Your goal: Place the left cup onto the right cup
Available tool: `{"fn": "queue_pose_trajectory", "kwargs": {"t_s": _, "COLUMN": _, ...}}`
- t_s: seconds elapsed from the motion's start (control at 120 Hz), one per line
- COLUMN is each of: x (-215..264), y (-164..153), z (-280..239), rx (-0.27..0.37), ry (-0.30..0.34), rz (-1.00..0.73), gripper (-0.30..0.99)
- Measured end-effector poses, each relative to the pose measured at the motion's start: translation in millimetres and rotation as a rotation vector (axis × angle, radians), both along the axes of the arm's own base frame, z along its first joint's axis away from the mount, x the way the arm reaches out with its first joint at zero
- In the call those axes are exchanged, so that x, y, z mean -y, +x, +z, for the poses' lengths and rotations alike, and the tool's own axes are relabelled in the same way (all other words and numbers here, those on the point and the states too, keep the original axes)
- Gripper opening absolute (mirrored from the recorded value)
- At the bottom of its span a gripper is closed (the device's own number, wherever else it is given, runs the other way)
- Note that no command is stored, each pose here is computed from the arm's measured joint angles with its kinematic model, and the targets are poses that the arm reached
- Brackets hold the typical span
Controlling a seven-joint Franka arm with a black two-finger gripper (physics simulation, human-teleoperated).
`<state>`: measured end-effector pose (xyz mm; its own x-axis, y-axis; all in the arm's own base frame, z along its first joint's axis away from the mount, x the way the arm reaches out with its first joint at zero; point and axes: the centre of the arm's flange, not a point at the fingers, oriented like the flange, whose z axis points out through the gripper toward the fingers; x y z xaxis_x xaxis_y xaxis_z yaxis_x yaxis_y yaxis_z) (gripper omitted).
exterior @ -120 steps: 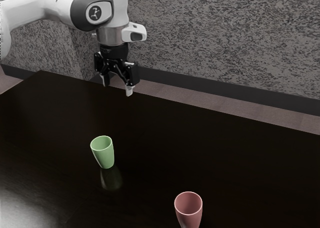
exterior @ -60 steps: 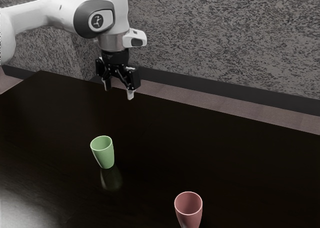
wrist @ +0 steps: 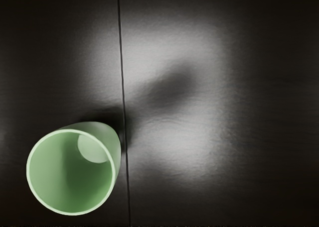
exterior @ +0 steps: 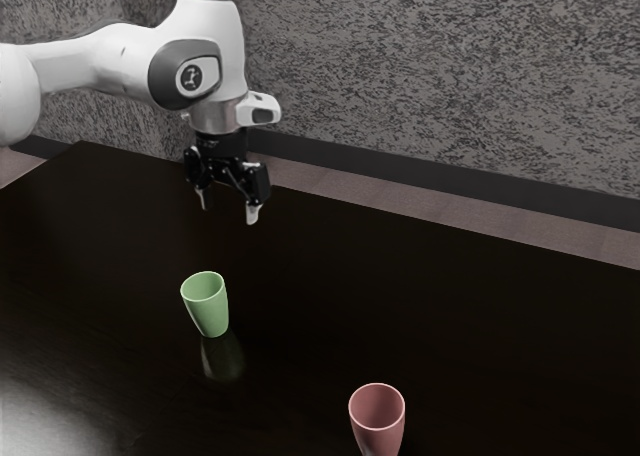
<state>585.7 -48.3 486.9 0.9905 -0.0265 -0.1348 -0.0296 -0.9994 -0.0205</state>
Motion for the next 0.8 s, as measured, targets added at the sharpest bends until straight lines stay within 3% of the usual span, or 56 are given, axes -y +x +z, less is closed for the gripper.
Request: {"fn": "queue_pose_trajectory", "kwargs": {"t_s": 0.8, "x": -28, "y": -20, "z": -90, "rx": -0.046, "ry": -0.043, "rz": 0.083, "gripper": 0.66}}
